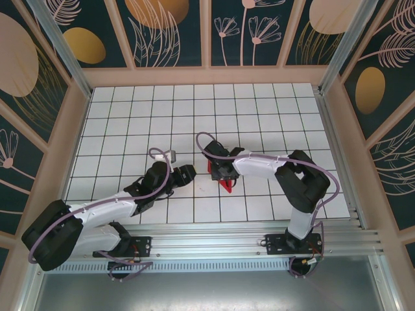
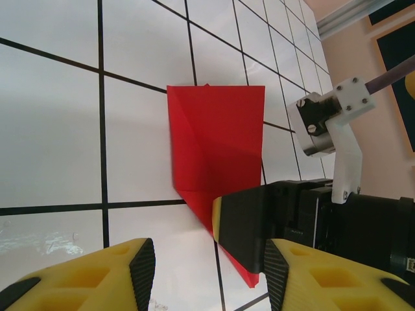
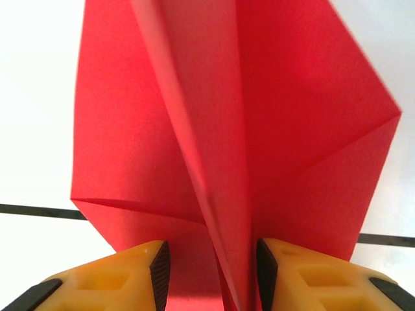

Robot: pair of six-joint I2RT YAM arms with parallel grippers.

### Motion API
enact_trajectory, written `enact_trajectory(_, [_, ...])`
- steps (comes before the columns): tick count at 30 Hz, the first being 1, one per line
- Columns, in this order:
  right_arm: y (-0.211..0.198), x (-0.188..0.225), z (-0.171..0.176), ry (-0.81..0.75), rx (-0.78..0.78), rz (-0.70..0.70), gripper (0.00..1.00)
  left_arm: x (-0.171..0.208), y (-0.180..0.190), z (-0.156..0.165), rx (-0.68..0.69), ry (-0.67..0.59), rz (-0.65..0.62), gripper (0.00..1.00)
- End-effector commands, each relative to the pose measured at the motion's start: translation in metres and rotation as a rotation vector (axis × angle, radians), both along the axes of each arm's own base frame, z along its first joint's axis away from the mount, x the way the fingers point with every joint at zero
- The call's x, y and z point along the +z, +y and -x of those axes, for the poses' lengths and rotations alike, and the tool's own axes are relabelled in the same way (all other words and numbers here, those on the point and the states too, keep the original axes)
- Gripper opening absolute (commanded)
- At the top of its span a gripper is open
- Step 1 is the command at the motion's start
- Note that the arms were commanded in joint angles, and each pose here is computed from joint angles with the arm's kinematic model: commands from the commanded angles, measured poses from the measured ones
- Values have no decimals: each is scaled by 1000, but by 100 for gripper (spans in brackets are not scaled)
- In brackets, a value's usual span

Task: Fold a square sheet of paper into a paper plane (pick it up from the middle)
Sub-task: Move a paper plane to the center of the table.

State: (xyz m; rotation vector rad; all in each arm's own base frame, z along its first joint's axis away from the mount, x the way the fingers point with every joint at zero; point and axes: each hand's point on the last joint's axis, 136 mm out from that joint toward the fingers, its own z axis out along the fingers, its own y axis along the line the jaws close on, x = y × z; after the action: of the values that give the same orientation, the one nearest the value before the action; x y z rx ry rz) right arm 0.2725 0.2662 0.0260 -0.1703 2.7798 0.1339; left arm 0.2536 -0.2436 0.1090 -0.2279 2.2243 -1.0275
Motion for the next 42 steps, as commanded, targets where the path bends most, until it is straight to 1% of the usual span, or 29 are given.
enact_trajectory(1, [2,11,-9,-37,-2,21,40,-1,-4,1,-22,-6,0,50])
enact_trajectory(5, [1,14,-12,-44,-2,21,32,-3,-6,0,-30,1,-2,50])
enact_trajectory(8, [0,12,-13,-39,-3,27,32,-5,-7,1,-36,5,-2,50])
enact_trajectory(13, [1,9,-17,-36,4,24,39,-7,-8,2,-43,12,-1,50])
enact_trajectory(16, [1,6,-20,-36,9,38,42,-7,-9,2,-45,15,-1,50])
enact_trajectory(17, [0,4,-21,-33,10,43,45,-6,-9,2,-45,14,0,50])
enact_trajectory(22, [-3,-7,-24,-16,11,73,52,-7,-10,2,-48,16,-1,50])
enact_trajectory(29, [-7,-38,-7,62,4,73,53,-9,-10,2,-53,22,-4,50])
enact_trajectory(31, [-9,-45,-3,79,-4,69,52,-9,-10,3,-54,23,-4,50])
enact_trajectory(33, [-10,-43,-2,73,-10,71,50,-10,-10,3,-53,23,-6,50])
enact_trajectory(35, [-8,-34,-6,51,-10,64,46,-10,-11,2,-56,24,-5,50])
enact_trajectory(38, [-3,-16,-16,12,-6,63,43,-10,-12,2,-58,25,-6,50])
enact_trajectory(39, [-2,-11,-19,2,-6,65,39,-9,-12,1,-58,23,-5,50])
enact_trajectory(41, [-1,-1,-26,-25,-10,68,28,-8,-13,1,-58,21,-3,50])
enact_trajectory(42, [-1,2,-28,-33,-13,68,25,-8,-12,1,-56,20,-3,50])
